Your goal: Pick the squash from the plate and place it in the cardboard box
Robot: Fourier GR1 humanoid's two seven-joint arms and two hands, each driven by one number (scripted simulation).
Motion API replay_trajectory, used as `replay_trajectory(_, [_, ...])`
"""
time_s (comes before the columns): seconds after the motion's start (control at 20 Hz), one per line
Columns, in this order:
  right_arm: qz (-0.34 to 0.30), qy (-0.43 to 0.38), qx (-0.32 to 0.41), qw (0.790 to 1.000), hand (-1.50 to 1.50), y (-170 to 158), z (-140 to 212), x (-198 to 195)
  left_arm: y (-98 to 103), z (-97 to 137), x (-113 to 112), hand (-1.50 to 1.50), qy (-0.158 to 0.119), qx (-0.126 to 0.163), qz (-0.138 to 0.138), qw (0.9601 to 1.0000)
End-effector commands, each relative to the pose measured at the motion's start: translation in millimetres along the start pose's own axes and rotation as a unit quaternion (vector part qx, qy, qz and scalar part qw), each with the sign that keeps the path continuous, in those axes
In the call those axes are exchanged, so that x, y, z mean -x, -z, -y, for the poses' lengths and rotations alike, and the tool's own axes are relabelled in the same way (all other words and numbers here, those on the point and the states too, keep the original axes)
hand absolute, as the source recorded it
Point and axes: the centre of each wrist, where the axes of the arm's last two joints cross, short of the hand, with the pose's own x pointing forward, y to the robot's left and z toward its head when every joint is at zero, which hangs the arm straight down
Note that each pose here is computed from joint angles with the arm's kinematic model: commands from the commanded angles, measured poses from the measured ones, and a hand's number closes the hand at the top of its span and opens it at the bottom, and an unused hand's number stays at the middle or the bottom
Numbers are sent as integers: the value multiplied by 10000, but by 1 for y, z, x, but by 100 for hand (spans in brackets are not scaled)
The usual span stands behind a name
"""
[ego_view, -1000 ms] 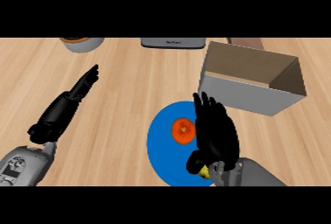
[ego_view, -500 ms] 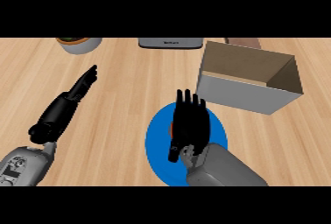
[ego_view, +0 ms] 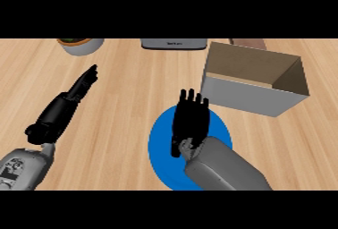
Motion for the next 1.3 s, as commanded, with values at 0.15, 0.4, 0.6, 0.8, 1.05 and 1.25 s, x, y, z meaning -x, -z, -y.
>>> replay_trajectory(0.15, [-1219, -404, -59, 9917, -150, 4, -3, -11, 8, 4, -6, 0, 32, 19, 19, 10000])
replay_trajectory(0.4, [-1197, -300, -271, 9920, -150, 4, -12, -6, -10, -6, -9, 0, -66, 22, 0, 10000])
replay_trajectory(0.6, [-1165, -242, -368, 9922, -150, 4, -36, -1, 1, -3, -3, 0, -54, 11, -72, 10000])
replay_trajectory(0.8, [-1235, -370, -307, 9912, -150, 0, -37, -4, -6, -15, 6, 0, 7, -29, 26, 10000])
replay_trajectory(1.05, [-1504, -403, -359, 9871, -150, 17, -28, -2, -2, 8, 3, 0, -1, -33, -62, 10000])
replay_trajectory(1.25, [-1434, -342, -413, 9882, -150, 9, -49, 1, 10, -1, 12, 0, 47, 0, -2, 10000])
